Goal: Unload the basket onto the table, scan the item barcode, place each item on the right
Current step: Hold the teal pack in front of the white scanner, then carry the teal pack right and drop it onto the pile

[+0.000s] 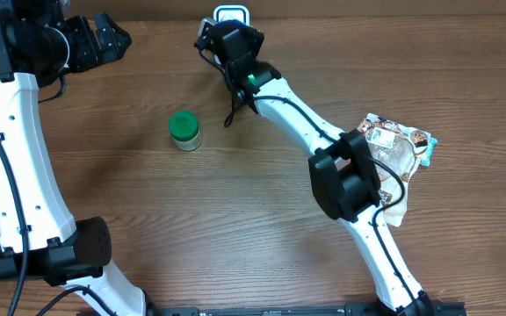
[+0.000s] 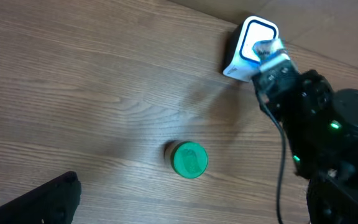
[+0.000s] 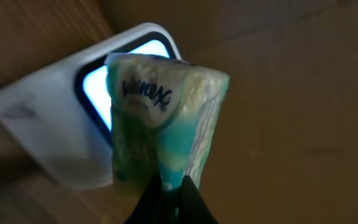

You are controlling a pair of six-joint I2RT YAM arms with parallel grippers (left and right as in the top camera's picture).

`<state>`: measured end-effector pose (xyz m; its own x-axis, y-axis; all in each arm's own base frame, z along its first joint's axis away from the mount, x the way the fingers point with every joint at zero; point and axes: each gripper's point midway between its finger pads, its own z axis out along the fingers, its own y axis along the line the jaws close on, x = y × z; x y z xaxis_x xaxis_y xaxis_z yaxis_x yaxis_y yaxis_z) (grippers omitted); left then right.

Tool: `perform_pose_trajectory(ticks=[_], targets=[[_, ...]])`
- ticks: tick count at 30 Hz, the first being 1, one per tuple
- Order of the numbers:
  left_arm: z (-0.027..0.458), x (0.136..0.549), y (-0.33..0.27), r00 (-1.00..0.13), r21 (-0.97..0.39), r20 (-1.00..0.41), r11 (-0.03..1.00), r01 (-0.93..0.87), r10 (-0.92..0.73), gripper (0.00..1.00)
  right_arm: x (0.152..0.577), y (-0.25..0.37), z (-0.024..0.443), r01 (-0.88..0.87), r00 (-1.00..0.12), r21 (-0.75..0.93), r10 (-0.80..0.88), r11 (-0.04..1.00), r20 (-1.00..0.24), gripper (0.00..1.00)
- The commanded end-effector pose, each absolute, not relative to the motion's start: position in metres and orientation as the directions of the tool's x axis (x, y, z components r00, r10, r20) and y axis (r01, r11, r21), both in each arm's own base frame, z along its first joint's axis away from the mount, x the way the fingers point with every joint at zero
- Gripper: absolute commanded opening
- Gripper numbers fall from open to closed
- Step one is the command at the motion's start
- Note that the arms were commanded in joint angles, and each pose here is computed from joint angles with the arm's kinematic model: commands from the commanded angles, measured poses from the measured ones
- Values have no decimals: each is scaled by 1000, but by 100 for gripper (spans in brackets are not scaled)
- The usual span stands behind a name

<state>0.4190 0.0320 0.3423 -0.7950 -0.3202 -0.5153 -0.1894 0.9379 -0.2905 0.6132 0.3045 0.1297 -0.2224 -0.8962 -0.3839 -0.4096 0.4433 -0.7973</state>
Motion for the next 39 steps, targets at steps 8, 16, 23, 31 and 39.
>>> perform_pose_trajectory(ticks=[8, 16, 23, 31, 39], targets=[[344, 419, 30, -793, -290, -520, 939, -185, -317, 100, 514, 278, 299, -402, -557, 63, -189, 914, -809, 4], [344, 419, 29, -794, -290, -520, 939, -185, -317, 100, 435, 126, 214, 79, -951, 123, 112, 989, -289, 4], [344, 419, 29, -794, -290, -520, 939, -185, -317, 100, 395, 61, 105, 229, -973, 4, 229, 974, 10, 4], [344, 419, 30, -793, -290, -520, 939, -185, -317, 100, 377, 57, 66, 230, -970, -20, 231, 973, 71, 25], [344, 419, 30, -793, -290, -520, 939, -185, -317, 100, 371, 55, 72, 195, -976, -32, 197, 980, 96, 60]])
